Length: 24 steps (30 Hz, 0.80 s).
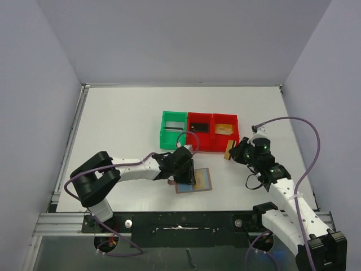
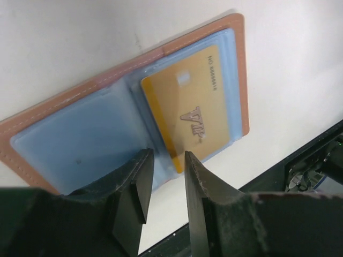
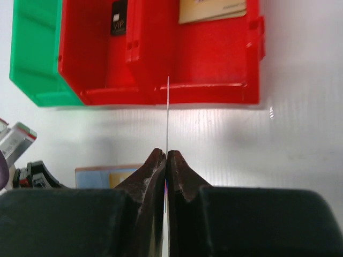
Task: Take the credit cards out of the card holder
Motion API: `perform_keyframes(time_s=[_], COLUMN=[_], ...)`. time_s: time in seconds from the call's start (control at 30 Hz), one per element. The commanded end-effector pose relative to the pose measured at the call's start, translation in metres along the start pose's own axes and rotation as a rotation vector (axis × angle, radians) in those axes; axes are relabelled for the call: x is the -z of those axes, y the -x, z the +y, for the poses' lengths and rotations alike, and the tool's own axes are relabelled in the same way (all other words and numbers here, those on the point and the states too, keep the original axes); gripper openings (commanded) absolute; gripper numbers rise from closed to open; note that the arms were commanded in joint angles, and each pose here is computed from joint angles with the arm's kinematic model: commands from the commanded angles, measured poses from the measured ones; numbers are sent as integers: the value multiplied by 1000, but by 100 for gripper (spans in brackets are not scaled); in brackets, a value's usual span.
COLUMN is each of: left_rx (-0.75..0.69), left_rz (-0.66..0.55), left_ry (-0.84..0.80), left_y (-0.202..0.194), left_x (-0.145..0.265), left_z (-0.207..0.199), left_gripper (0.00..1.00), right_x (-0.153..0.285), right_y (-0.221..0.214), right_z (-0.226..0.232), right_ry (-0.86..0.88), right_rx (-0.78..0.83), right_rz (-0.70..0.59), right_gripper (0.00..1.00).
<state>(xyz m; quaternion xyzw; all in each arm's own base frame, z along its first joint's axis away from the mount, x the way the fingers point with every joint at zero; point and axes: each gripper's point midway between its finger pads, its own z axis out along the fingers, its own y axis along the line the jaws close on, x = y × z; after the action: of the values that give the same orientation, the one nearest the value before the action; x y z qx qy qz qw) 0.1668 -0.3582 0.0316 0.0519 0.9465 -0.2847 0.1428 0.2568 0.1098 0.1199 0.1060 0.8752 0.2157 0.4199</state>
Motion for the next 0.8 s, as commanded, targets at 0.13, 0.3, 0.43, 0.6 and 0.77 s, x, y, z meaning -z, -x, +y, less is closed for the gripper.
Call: perform_keyframes(time_s=[0.13, 0.3, 0.43, 0.6, 0.77], left_rx=[16, 0, -27, -24, 20], left_rz=[-44, -57, -101, -153, -201], left_ry=[84, 61, -22, -72, -121], left_y=[6, 11, 23, 35, 38], left_x=[12, 19, 34, 53, 69], left_z=[18, 11, -10, -19, -11], left_gripper=[29, 32, 37, 40, 46], right_x=[4, -5, -11, -26, -40], right_y=[69, 95, 107, 116, 119], right_z=[6, 14, 22, 20, 7], right_ry=[47, 62, 43, -12, -4], right_rx=[221, 475, 824, 1129, 1276], right_rz=[-126, -199, -227, -163, -117], right_gripper=[0, 1, 0, 0, 0])
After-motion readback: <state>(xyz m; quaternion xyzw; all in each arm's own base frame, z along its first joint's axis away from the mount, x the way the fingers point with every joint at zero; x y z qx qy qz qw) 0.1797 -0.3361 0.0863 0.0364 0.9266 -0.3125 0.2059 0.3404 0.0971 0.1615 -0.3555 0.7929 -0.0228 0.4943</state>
